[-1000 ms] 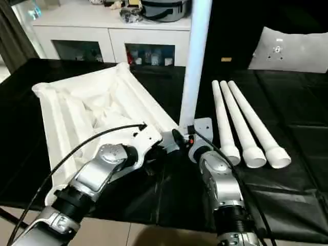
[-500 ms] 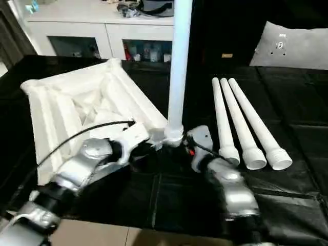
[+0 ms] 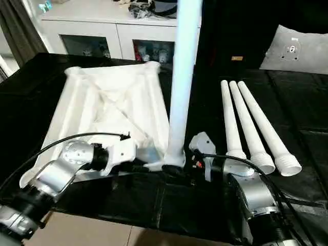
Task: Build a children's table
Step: Rotate leg to tighten
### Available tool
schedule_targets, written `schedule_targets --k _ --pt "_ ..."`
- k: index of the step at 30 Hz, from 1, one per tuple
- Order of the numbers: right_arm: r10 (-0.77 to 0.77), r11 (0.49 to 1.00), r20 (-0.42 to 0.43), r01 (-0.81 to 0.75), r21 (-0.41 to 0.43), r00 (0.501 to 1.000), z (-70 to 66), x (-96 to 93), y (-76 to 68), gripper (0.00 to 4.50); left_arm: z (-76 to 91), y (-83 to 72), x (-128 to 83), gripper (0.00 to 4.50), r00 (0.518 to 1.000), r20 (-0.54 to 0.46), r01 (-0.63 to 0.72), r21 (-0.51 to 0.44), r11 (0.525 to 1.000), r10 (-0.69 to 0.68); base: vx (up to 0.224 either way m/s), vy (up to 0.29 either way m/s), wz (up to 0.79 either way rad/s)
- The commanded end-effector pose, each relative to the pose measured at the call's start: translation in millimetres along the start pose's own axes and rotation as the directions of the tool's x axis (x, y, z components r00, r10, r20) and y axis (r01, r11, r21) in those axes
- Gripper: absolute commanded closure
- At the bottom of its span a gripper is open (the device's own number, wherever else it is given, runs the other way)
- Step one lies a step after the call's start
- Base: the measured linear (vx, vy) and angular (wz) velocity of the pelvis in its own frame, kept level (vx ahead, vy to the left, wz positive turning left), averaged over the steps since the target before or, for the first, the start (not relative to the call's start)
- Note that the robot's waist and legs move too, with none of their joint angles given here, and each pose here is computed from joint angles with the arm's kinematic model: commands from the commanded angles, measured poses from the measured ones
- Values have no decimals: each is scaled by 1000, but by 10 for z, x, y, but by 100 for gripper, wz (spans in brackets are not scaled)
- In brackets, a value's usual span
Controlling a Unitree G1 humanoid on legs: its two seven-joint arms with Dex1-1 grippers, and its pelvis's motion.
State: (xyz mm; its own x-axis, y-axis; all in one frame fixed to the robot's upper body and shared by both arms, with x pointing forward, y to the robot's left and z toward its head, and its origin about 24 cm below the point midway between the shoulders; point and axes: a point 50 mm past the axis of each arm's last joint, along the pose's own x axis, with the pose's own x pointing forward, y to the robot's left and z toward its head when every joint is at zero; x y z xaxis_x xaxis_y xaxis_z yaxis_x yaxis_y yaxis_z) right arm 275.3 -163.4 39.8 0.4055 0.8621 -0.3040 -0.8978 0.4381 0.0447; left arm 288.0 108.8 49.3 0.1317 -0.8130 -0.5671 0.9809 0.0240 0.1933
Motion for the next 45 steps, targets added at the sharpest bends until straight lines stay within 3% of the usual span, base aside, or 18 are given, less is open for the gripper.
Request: schedule_targets --k 1,8,9,19,24,28,30,32,35,38,39,42,43,45 --pt "38 999 -2 -38 -16 999 43 16 -3 90 -48 -135 75 450 993 -46 108 25 994 -107 0 0 0" --pt "105 994 -1 -105 -10 994 63 29 23 135 -69 -171 42 450 989 -50 141 38 989 -139 0 0 0" --pt "120 993 -5 -120 -6 993 63 30 31 158 -73 -175 36 450 989 -50 143 38 989 -141 0 0 0" --pt "162 987 1 -162 16 987 51 36 77 176 -88 -182 35 450 987 -55 150 27 988 -148 0 0 0" --pt "126 989 55 -129 73 991 69 173 174 176 -85 -105 54 450 997 -48 49 -80 996 -53 0 0 0" --pt "45 995 55 -49 86 998 67 330 229 176 -32 -11 96 450 998 -46 -54 -167 985 47 0 0 0" --pt "-155 980 54 147 131 986 85 545 189 176 108 141 193 450 980 -17 -195 -261 946 197 0 0 0" --pt "-222 964 56 211 162 973 104 608 172 176 170 192 230 450 970 -4 -234 -292 928 243 0 0 0" --pt "-366 911 44 348 221 930 152 735 133 177 315 333 315 450 931 10 -338 -350 874 364 0 0 0" --pt "-504 837 6 487 248 864 169 815 78 177 438 502 388 450 859 -4 -473 -387 791 511 0 0 0" --pt "-565 800 -23 554 230 825 154 830 45 177 493 531 434 450 851 -6 -491 -368 790 526 0 0 0" --pt "-576 796 -25 567 212 817 138 817 34 177 537 529 476 450 859 9 -477 -349 806 512 0 0 0" --pt "-577 796 -26 570 205 816 135 811 31 121 541 527 483 450 861 11 -474 -345 810 508 0 0 0" --pt "-602 783 -18 595 181 798 130 761 4 107 548 509 513 450 876 17 -454 -310 835 482 0 0 0"
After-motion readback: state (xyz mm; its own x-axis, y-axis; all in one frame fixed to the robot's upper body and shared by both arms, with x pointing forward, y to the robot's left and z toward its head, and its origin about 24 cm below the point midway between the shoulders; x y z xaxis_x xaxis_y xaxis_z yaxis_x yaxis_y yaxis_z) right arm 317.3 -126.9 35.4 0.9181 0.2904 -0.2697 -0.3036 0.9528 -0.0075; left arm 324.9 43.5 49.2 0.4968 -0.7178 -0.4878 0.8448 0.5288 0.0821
